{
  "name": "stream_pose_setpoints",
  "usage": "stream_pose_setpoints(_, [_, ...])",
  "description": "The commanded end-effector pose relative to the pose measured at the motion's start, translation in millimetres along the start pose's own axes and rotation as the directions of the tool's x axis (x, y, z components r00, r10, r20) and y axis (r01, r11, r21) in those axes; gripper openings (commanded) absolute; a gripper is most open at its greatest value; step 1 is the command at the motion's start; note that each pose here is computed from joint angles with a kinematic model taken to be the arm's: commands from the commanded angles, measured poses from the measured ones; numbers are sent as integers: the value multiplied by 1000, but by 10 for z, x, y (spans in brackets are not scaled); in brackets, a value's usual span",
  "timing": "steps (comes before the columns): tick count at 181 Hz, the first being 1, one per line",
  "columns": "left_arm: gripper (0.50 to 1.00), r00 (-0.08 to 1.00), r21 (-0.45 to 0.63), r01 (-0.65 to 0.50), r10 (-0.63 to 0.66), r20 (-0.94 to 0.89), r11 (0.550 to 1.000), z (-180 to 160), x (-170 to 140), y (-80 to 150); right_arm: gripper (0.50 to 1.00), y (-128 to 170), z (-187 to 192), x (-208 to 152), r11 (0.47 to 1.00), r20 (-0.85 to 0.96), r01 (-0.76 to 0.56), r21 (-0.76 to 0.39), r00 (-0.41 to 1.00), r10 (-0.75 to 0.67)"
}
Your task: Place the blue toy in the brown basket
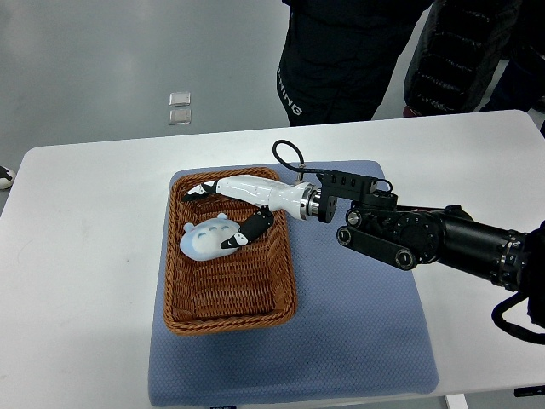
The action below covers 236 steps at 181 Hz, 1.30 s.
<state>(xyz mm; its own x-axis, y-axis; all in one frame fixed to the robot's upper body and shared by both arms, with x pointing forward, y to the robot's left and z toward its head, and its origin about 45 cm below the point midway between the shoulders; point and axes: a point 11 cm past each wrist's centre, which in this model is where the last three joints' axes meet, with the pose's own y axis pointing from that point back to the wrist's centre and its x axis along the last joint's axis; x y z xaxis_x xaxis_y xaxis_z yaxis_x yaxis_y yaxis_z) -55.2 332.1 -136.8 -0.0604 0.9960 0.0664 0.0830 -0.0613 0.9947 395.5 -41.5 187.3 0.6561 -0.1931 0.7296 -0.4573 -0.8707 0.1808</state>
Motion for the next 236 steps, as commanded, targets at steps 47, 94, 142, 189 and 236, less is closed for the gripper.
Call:
stream_pose_setpoints(47, [1000, 1000, 0, 1, -1, 0, 1000, 0, -1, 0, 850, 86, 67, 253, 995, 110, -94, -19, 989, 96])
stream_pose_setpoints(94, [1000, 1000, 0, 1, -1, 0, 1000, 0, -1, 0, 850, 334, 184, 706, 981, 386, -190, -30, 904, 186])
stream_pose_setpoints(142, [1000, 1000, 0, 1, -1, 0, 1000, 0, -1, 0, 852, 839, 580, 967, 947, 655, -290, -137, 691, 306])
stream_pose_setpoints(189, [1000, 1000, 0, 1, -1, 0, 1000, 0, -1, 0, 856, 1224, 1004, 814, 905, 830, -308, -294, 388, 401])
stream_pose_setpoints(236, [1000, 1000, 0, -1, 1, 0, 1000, 0, 1, 0, 858, 1413, 1246, 565, 881, 873, -261, -395, 194, 448])
